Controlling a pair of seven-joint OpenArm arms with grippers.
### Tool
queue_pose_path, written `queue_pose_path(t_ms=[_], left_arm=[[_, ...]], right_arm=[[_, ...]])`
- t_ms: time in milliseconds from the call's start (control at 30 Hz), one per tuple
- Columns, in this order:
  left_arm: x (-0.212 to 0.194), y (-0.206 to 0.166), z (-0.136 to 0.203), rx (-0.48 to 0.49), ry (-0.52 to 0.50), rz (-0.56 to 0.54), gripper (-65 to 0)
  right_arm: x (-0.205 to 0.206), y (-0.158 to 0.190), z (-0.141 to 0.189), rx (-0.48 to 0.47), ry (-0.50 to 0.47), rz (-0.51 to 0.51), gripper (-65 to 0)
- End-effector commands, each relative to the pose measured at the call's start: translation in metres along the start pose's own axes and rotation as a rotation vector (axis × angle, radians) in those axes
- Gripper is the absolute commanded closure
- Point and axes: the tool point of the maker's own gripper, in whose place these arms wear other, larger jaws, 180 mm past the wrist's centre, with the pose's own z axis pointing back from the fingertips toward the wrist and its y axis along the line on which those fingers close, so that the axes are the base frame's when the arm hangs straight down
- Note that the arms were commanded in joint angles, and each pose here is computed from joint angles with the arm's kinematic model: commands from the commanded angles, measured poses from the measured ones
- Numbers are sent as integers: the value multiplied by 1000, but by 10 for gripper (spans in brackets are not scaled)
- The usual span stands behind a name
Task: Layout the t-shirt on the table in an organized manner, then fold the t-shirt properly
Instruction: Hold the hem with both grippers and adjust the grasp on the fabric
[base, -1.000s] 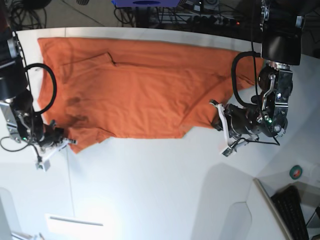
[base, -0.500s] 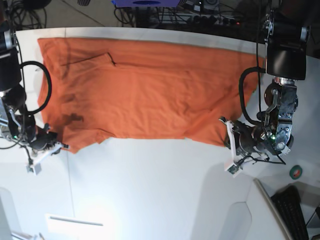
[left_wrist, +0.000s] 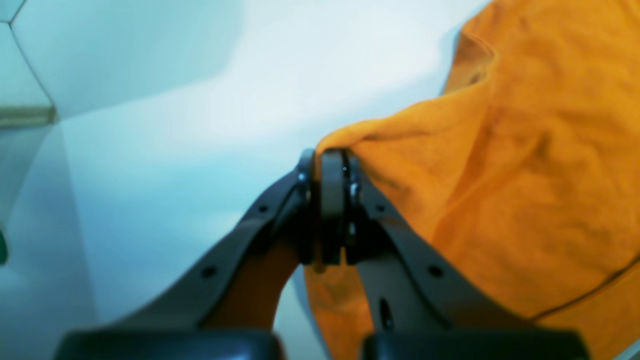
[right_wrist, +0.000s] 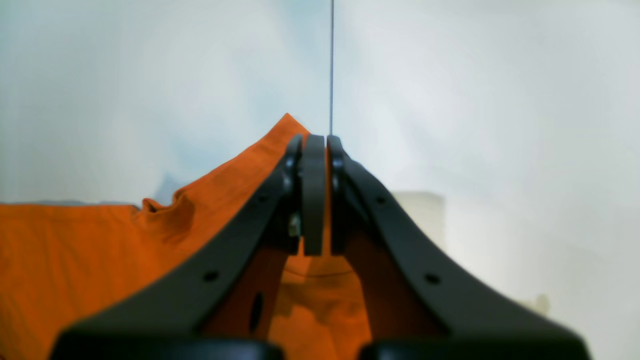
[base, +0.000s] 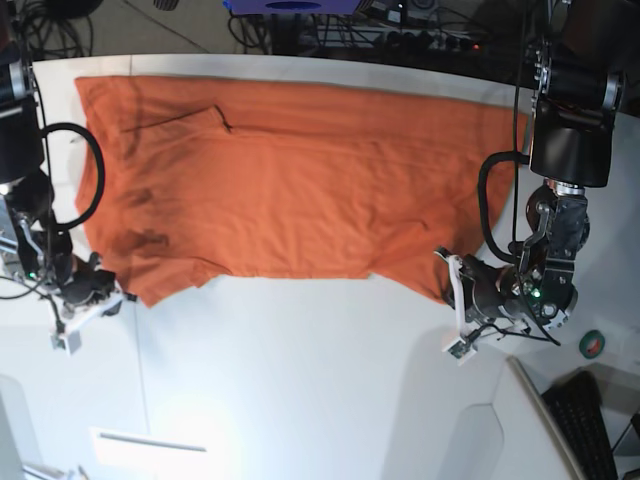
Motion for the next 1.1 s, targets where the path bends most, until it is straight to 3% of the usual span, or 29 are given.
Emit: queue_pose_path(t_ms=[0,267,400,467,567,800,933,1067], left_arm=[[14,18,8,46,-28,-18,0],[1,17,-3,74,50,-56,0],[0,16,-3,73,51,-57,0],[0,16,-3,73,51,-57,0],[-1,16,-3,73,53,-57,0],[-2,17,-3,75,53,-53,0],[-3,17,-3,75,55,-53,0],[-2,15,-3,72,56,-56,0]], right_arm=[[31,0,5,3,-72,7,0],[20,-20,-8,-56,-6,-48,0],[20,-22,-14,-74,25,-37,-269],[19,-9,-16,-53,36,30,-320],[21,9,-20,-27,47,102,-335],[16,3,-26,-58,84,80,-329],[17,-17,-24,-164,82,68,-335],[15,-15,-27,-208,92,172,-336]])
